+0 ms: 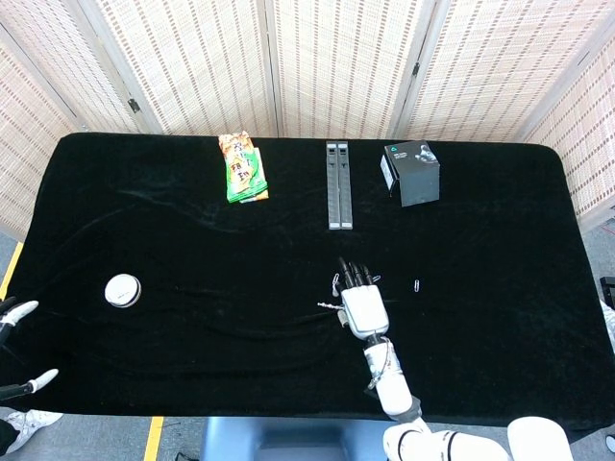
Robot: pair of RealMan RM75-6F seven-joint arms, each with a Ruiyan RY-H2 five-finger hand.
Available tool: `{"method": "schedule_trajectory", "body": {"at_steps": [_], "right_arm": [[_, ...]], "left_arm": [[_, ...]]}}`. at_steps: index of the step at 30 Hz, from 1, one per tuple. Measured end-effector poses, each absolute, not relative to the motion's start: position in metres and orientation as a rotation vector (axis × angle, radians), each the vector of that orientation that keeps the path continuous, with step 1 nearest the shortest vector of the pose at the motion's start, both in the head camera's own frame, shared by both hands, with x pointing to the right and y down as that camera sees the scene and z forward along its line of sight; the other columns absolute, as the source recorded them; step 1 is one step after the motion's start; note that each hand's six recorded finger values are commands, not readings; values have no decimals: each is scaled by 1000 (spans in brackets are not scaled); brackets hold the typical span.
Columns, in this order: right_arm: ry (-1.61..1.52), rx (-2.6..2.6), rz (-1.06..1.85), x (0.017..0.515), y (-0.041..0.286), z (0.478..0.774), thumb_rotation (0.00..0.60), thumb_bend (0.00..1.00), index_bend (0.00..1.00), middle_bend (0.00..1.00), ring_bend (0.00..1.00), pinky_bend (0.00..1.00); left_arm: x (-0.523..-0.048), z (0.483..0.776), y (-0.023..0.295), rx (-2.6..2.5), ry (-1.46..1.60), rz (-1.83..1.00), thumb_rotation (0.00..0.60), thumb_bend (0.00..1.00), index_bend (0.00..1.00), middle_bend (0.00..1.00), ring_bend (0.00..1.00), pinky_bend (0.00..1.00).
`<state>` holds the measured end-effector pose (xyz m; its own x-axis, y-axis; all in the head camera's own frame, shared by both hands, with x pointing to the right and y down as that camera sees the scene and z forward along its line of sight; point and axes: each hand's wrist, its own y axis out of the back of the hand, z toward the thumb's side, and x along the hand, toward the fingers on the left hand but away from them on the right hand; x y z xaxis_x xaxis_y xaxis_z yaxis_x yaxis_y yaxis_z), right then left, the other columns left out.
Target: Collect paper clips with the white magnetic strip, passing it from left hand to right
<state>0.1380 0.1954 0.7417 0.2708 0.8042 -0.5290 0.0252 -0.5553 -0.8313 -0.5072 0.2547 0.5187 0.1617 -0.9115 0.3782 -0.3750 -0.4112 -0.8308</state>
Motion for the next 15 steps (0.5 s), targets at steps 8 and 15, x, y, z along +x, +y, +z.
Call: {"method": "schedule_trajectory", "body": {"at_steps": [8, 15], "right_arm": [[-736, -1861, 1316, 131, 198, 733, 600, 341, 409, 2, 7, 62], [-743, -1860, 1307, 124, 192, 734, 600, 341, 409, 7, 11, 62]], "left_arm": [[-509, 519, 253, -1875, 1222, -1229, 600, 172, 142, 205, 100, 0], [-511, 518, 253, -1874, 1232, -1228, 600, 172, 141, 205, 100, 0]]}}
